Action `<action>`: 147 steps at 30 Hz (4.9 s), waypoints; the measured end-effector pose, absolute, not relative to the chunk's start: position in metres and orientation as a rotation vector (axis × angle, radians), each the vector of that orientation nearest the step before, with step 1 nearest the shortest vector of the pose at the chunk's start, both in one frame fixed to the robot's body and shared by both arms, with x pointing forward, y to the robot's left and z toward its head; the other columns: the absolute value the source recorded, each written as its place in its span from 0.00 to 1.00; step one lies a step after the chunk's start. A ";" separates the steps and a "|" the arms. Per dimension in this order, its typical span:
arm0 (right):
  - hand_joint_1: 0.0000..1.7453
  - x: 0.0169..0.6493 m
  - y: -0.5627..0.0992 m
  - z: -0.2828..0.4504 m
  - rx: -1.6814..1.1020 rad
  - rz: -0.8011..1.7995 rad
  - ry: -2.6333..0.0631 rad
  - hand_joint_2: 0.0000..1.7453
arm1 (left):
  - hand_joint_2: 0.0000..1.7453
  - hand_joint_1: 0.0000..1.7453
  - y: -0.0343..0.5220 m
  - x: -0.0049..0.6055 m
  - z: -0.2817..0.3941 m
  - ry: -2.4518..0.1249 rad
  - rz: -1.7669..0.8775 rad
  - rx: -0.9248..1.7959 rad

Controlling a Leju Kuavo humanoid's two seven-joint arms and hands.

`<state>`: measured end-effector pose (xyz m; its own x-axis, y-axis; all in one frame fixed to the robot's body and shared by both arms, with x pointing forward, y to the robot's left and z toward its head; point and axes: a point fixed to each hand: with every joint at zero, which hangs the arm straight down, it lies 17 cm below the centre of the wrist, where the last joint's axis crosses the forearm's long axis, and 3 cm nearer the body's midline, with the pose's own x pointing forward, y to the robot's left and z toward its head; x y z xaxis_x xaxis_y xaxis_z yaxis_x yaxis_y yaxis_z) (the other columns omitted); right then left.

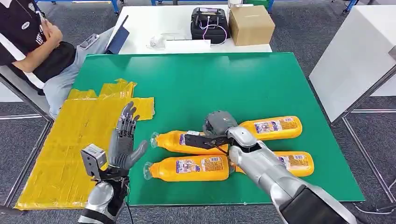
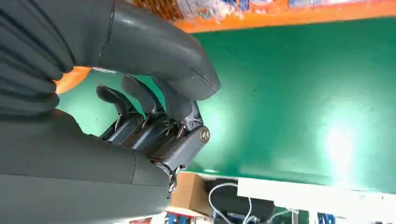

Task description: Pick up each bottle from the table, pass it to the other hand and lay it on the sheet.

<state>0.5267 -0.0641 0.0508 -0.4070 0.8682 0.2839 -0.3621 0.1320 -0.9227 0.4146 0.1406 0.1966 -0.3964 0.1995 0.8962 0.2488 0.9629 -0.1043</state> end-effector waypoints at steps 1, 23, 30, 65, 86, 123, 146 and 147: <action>1.00 0.528 -0.064 0.052 -0.551 1.499 -1.376 1.00 | 1.00 0.00 0.141 0.414 0.196 -1.991 -0.055 -0.319; 1.00 0.532 -0.066 0.059 -0.553 1.446 -1.391 1.00 | 1.00 0.00 0.141 0.413 0.197 -1.992 -0.061 -0.314; 1.00 0.530 -0.065 0.059 -0.549 1.445 -1.393 1.00 | 1.00 0.00 0.141 0.413 0.197 -1.992 -0.061 -0.314; 0.00 0.465 0.005 0.131 -0.345 1.307 -1.797 0.00 | 1.00 0.00 0.148 0.413 0.195 -1.992 -0.050 -0.281; 0.00 0.460 0.007 0.135 -0.351 1.353 -1.819 1.00 | 1.00 0.00 0.148 0.412 0.196 -1.996 -0.051 -0.275; 0.00 0.483 -0.024 0.070 -0.548 1.695 -1.522 1.00 | 1.00 0.00 0.159 0.411 0.187 -1.978 -0.024 -0.245; 0.00 0.480 -0.060 0.007 -0.514 1.871 -1.268 1.00 | 1.00 0.00 0.166 0.413 0.188 -1.984 -0.009 -0.229; 0.00 0.480 -0.061 0.006 -0.512 1.876 -1.263 1.00 | 1.00 0.00 0.166 0.413 0.188 -1.985 -0.008 -0.230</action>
